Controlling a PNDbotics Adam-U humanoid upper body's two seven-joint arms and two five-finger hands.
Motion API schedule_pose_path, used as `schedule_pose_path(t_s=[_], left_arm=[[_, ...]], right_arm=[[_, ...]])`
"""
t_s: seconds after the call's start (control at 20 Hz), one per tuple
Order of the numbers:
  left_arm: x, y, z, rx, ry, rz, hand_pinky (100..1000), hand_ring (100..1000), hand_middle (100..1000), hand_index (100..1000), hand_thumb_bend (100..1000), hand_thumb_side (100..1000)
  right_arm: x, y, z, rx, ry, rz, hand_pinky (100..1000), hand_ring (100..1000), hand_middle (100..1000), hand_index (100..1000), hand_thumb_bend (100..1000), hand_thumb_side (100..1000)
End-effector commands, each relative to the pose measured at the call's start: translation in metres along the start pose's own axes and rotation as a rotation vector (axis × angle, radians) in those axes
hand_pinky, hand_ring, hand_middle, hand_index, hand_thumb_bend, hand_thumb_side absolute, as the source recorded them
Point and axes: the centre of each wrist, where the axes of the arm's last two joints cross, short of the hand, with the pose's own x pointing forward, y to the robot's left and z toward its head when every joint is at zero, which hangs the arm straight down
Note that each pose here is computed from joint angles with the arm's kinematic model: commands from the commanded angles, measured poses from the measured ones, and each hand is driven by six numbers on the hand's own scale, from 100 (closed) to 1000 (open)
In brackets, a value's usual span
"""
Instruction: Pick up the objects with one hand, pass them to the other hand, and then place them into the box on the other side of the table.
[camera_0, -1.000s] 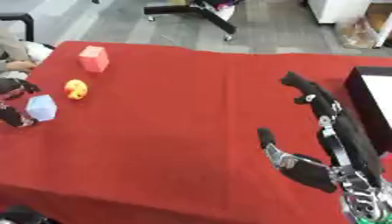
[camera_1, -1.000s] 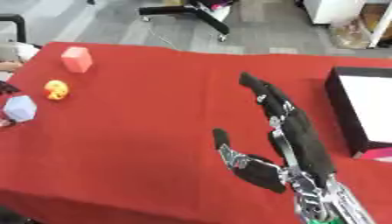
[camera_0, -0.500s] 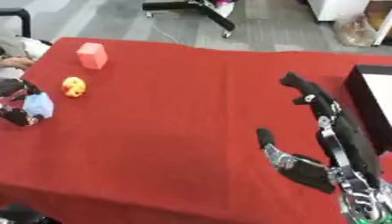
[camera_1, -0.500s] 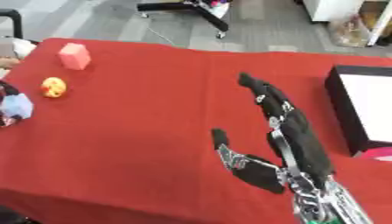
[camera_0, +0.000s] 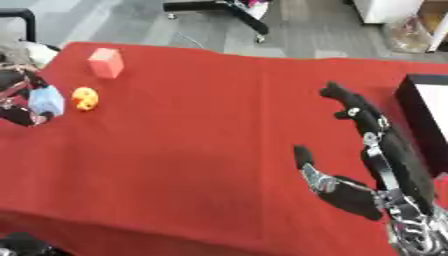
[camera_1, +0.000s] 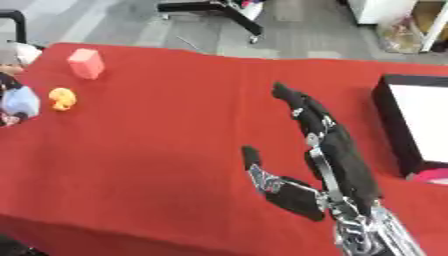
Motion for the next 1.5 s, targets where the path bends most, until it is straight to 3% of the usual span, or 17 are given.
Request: schedule_pose_path(t_s=[0.05, 0.15, 0.25, 0.5, 0.85, 1.05, 1.25, 1.5], left_arm=[[0.018, 0.03, -0.014, 0.163, -0.114, 0.006, 698, 526, 434, 539, 100, 231], [0.044, 0.026, -0.027, 0.23, -0.217, 0.038, 688, 522, 430, 531, 100, 270], [0.07, 0.017, -0.037, 0.282, -0.315, 0.078, 664, 517, 424, 521, 100, 394], [0.134, -0.025, -0.044, 0.331, -0.54, 0.189, 652, 520, 429, 523, 100, 540], [0.241, -0.056, -0.044, 0.283, -0.903, 0.314, 658, 532, 440, 534, 100, 639], [0.295, -0.07, -0.045, 0.239, -1.067, 0.395, 664, 542, 449, 542, 100, 675], [0.341, -0.071, -0.048, 0.188, -1.164, 0.455, 666, 546, 453, 546, 100, 711], [0.371, -0.056, -0.047, 0.151, -1.241, 0.47, 667, 551, 457, 550, 100, 719]], right_arm=[[0.006, -0.005, -0.006, -0.013, -0.04, -0.006, 725, 909, 848, 1000, 257, 498], [0.006, -0.005, -0.007, -0.008, -0.051, -0.008, 726, 909, 848, 1000, 258, 497], [0.008, -0.005, -0.01, -0.006, -0.065, -0.008, 729, 907, 848, 1000, 262, 496], [0.01, -0.007, -0.016, 0.002, -0.11, 0.015, 741, 903, 851, 1000, 283, 484], [0.012, -0.01, -0.022, 0.041, -0.183, 0.078, 758, 897, 854, 1000, 316, 457], [0.013, -0.011, -0.024, 0.072, -0.225, 0.094, 764, 895, 854, 993, 338, 445], [0.014, -0.012, -0.026, 0.099, -0.263, 0.101, 778, 892, 853, 983, 348, 438], [0.015, -0.012, -0.028, 0.106, -0.285, 0.101, 771, 883, 847, 971, 342, 427]])
